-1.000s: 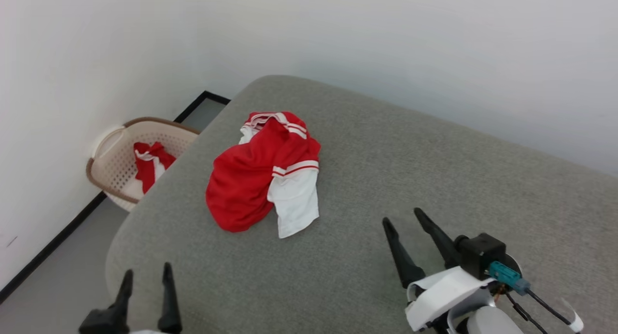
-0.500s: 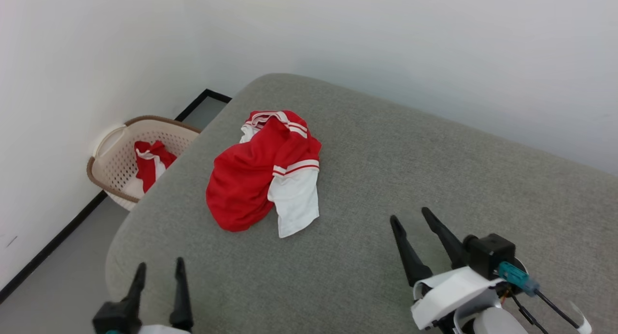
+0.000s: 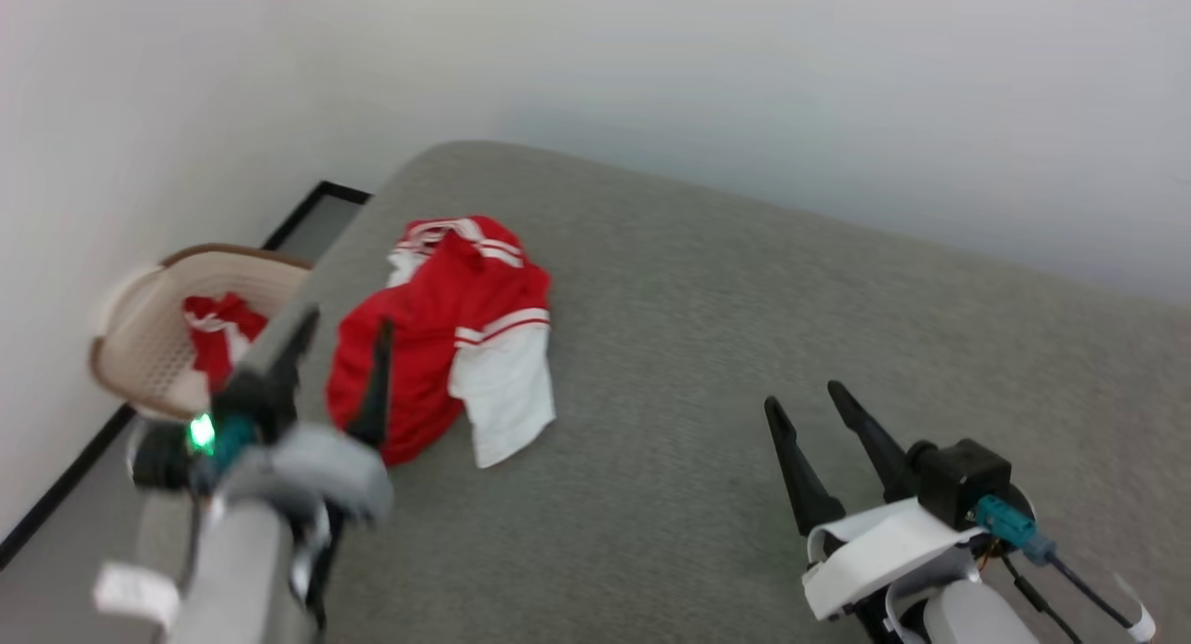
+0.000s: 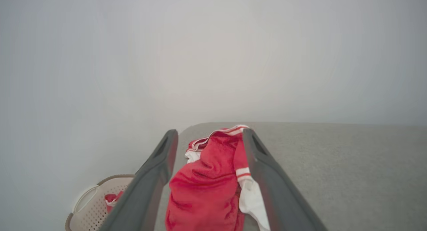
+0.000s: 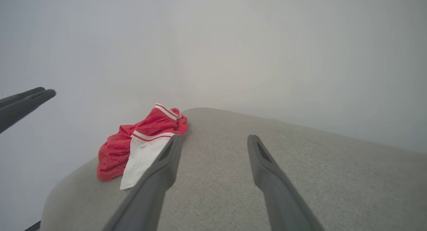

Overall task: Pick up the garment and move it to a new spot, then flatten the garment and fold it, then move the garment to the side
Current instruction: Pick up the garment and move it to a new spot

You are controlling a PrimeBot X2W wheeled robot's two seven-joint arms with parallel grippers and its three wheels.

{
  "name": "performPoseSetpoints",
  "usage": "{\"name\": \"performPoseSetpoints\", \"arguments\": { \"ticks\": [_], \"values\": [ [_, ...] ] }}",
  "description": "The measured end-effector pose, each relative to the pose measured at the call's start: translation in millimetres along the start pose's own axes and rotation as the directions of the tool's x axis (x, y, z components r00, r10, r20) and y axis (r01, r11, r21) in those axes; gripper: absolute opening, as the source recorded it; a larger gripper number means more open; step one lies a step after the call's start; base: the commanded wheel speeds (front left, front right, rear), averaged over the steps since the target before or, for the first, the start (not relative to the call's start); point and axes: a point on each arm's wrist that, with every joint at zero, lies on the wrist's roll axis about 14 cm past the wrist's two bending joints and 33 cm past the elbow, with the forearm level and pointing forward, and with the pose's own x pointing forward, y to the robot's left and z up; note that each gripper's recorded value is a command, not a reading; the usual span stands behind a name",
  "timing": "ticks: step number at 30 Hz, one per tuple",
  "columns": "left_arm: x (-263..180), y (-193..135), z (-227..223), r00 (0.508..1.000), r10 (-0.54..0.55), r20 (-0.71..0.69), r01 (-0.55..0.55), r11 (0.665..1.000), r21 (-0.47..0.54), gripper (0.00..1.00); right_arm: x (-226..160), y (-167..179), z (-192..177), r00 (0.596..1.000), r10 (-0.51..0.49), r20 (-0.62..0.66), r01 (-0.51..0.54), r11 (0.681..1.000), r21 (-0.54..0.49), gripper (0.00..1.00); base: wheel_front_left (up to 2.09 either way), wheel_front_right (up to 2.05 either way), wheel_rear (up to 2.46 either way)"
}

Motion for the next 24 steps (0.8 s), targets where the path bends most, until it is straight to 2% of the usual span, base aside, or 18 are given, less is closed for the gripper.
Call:
{"name": "performPoseSetpoints", "arguments": {
  "ticks": [4,7,12,15,17,21,24],
  "values": [
    [49,-11,8,0.998,-0.062,-0.018,0.062,0.998,0.008,1.0,-5,-24,3,0.998,-0.055,0.012,0.056,0.998,-0.006,1.0,0.0,0.0,0.0],
    [81,-14,3,0.994,-0.077,-0.076,0.075,0.997,-0.03,1.0,-11,-45,2,0.995,-0.104,0.012,0.104,0.995,-0.007,1.0,0.0,0.0,0.0],
    [114,-19,-35,0.953,-0.096,-0.288,0.081,0.995,-0.065,1.0,-24,-78,-1,0.982,-0.188,0.01,0.188,0.982,-0.001,1.0,0.0,0.0,0.0],
    [114,-28,-77,0.86,-0.12,-0.496,0.092,0.993,-0.081,1.0,-33,-96,-4,0.972,-0.236,0.006,0.236,0.972,0.002,1.0,0.0,0.0,0.0],
    [111,-31,-101,0.78,-0.129,-0.613,0.09,0.992,-0.094,1.0,-39,-106,-8,0.965,-0.263,-0.002,0.263,0.965,0.005,1.0,0.0,0.0,0.0],
    [111,-27,-127,0.67,-0.124,-0.732,0.059,0.992,-0.114,1.0,-47,-124,-12,0.952,-0.306,-0.012,0.306,0.952,0.004,1.0,0.0,0.0,0.0],
    [102,-26,-151,0.567,-0.113,-0.816,0.052,0.993,-0.102,1.0,-51,-134,-16,0.945,-0.327,-0.018,0.327,0.945,0.003,1.0,0.0,0.0,0.0]
  ]
}}
